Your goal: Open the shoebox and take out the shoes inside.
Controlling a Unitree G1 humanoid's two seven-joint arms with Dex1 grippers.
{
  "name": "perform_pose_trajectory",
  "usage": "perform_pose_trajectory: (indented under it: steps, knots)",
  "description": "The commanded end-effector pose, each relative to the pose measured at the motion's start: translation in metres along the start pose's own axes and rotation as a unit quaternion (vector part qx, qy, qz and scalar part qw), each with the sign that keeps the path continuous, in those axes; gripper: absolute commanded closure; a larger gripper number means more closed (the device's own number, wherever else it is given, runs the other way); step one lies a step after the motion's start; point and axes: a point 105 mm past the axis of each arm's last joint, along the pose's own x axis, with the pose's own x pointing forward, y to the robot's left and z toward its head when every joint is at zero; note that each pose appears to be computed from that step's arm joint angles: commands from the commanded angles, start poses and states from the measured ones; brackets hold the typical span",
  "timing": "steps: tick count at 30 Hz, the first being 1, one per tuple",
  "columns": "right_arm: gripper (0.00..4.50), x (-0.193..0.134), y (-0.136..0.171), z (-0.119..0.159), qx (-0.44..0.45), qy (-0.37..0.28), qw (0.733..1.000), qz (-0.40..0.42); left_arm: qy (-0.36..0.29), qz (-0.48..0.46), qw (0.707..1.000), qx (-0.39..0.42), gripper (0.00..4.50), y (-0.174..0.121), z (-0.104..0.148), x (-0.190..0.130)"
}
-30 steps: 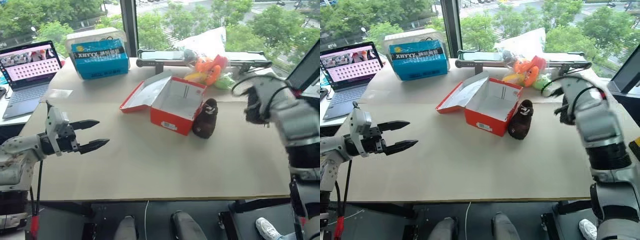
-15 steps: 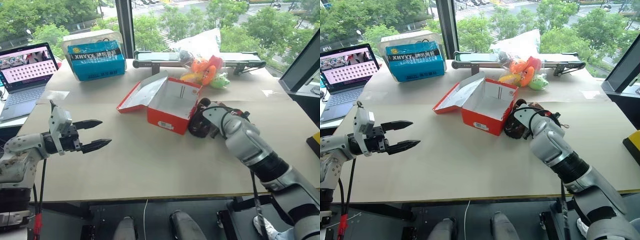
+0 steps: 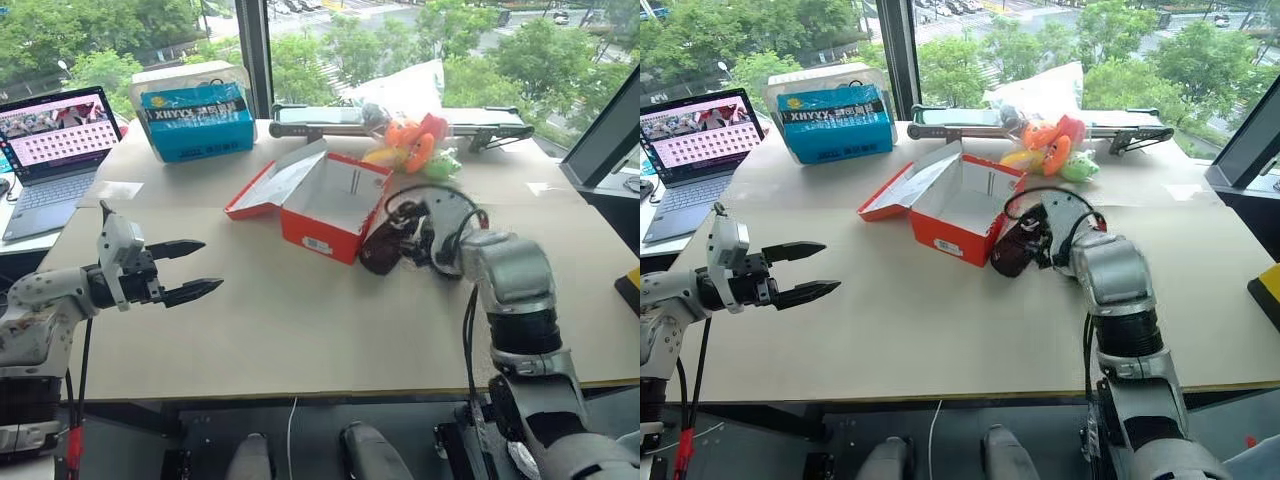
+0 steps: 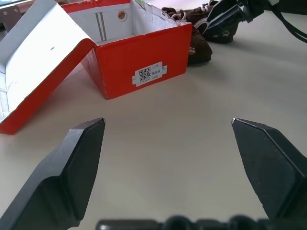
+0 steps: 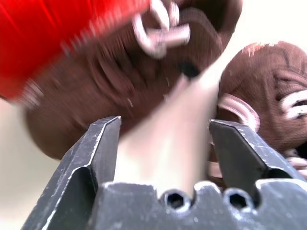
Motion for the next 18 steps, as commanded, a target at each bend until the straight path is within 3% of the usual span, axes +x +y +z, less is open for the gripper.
perform_pose_trajectory:
  steps: [1,4,9,13,18]
  knots:
    - [1.00,-0.033,-0.016,0.041,0.038,-0.087,0.995,0.006,-0.018,0.012,0.999,0.024,0.00,0.005,0.013,0.001]
    - [1.00,-0.058,-0.012,0.061,0.073,-0.150,0.984,0.067,-0.029,0.047,0.998,0.024,0.00,0.012,0.012,0.001]
    - [1.00,-0.080,0.008,0.047,0.022,-0.201,0.972,0.120,-0.019,0.160,0.987,0.012,0.00,0.024,-0.005,0.006]
    - [1.00,-0.076,0.056,-0.025,0.007,-0.146,0.977,0.155,-0.026,0.320,0.944,-0.076,0.00,0.027,-0.040,0.001]
    - [1.00,-0.056,0.040,-0.060,-0.013,-0.131,0.991,0.014,-0.022,0.410,0.905,-0.109,0.00,0.018,-0.067,-0.008]
